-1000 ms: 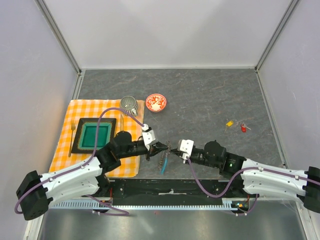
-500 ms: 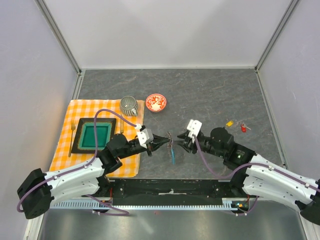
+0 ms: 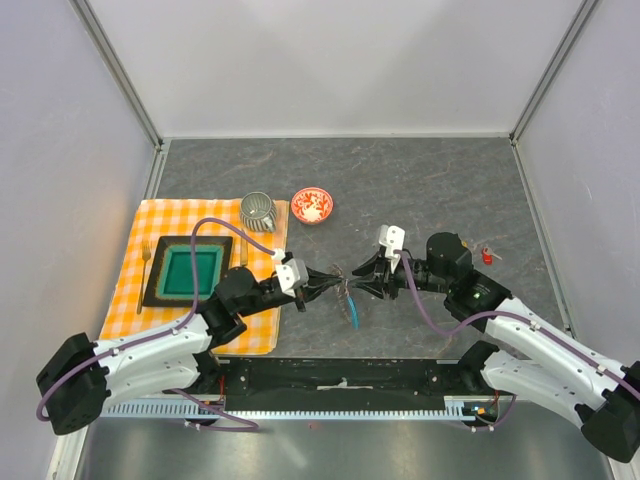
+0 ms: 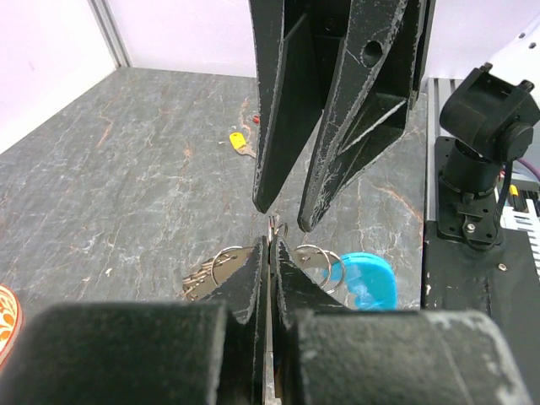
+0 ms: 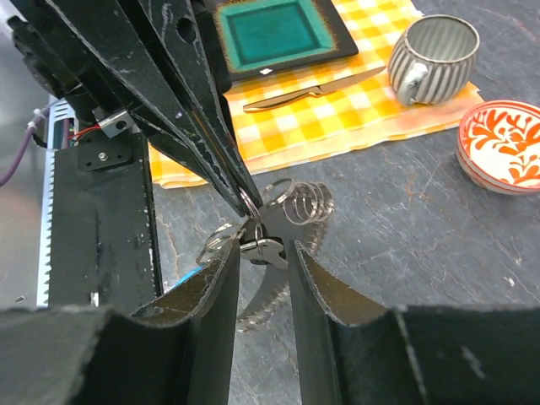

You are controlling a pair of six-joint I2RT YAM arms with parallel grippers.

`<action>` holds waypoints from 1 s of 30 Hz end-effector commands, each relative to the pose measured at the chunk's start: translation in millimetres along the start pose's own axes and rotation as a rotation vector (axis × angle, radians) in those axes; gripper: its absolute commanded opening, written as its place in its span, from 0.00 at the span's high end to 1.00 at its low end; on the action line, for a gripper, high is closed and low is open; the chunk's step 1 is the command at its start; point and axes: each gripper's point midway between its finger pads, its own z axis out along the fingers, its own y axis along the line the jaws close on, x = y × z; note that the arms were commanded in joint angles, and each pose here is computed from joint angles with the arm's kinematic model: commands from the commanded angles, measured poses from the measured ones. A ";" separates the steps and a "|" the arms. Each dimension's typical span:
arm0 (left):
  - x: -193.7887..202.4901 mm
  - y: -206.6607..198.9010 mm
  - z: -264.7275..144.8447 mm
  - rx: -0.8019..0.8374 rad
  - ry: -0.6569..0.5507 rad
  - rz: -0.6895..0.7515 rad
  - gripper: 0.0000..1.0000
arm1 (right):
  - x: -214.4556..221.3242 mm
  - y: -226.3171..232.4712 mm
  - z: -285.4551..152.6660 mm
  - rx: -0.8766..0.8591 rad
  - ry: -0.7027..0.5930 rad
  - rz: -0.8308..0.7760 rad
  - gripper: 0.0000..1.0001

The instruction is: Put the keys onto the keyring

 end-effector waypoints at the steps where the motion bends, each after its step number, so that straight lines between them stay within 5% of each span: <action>1: -26.8 -1.3 4.1 0.029 -0.103 0.075 0.98 | -29.2 11.0 -0.3 -0.082 -0.089 -0.059 0.63; 25: -41.2 -7.1 2.4 0.058 -0.150 0.076 0.98 | -8.7 15.1 7.6 -0.145 -0.071 -0.028 0.74; 30: -42.3 -10.1 2.8 0.076 -0.154 0.075 0.98 | -9.0 15.4 7.4 -0.149 -0.073 -0.035 0.88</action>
